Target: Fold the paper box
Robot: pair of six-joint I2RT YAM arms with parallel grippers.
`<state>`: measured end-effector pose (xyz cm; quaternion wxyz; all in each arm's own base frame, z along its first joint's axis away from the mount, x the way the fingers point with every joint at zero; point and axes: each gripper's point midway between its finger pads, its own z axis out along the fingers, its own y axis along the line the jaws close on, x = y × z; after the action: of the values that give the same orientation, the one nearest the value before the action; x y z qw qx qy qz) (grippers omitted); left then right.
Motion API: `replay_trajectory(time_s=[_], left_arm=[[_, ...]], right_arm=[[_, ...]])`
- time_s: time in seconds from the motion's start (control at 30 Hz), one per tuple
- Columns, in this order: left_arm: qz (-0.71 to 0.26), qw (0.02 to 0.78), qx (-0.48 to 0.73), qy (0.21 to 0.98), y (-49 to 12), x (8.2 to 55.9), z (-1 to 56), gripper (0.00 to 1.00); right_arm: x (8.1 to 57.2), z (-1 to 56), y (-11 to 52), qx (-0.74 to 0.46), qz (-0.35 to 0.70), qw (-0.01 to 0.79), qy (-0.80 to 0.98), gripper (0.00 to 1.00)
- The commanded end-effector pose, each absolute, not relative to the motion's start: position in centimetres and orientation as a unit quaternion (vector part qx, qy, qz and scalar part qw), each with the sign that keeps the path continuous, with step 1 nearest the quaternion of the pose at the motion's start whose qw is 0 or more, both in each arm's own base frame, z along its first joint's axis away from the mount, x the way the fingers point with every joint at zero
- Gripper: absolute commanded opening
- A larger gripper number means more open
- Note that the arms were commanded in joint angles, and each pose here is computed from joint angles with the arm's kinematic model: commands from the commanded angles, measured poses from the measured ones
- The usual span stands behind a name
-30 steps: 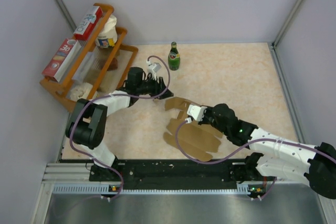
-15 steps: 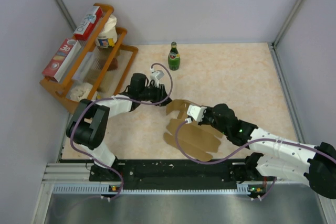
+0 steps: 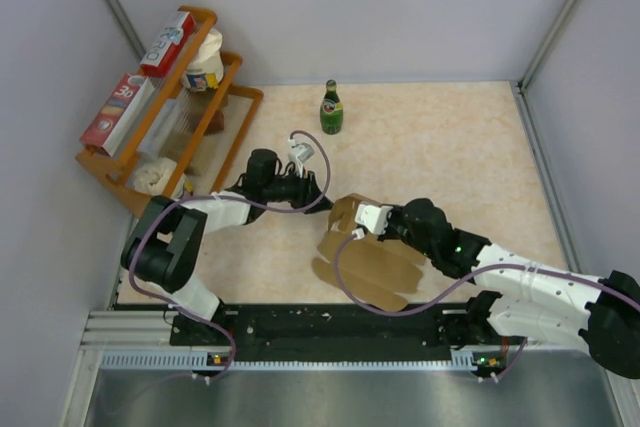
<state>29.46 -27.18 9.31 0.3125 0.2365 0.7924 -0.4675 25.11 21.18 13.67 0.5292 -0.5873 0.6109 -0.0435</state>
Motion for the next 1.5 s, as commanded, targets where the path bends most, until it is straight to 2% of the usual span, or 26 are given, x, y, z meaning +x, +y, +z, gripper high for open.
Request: replay_trajectory(time_s=[0.0,0.6,1.47], left_arm=[[-0.493,0.357,0.283,0.741,-27.9,28.8,12.1,0.48],[-0.498,0.369,0.337,0.709,-28.9,26.7,11.0,0.53],[-0.530,0.361,0.359,0.678,-29.6,24.8,10.6,0.54]], right_arm=[[24.9,14.1,22.0,-0.607,-0.048,0.536,0.584,0.00],[24.5,13.4,22.4,-0.614,-0.032,0.526,0.587,0.00],[24.8,14.2,21.3,-0.628,-0.107,0.573,0.516,0.00]])
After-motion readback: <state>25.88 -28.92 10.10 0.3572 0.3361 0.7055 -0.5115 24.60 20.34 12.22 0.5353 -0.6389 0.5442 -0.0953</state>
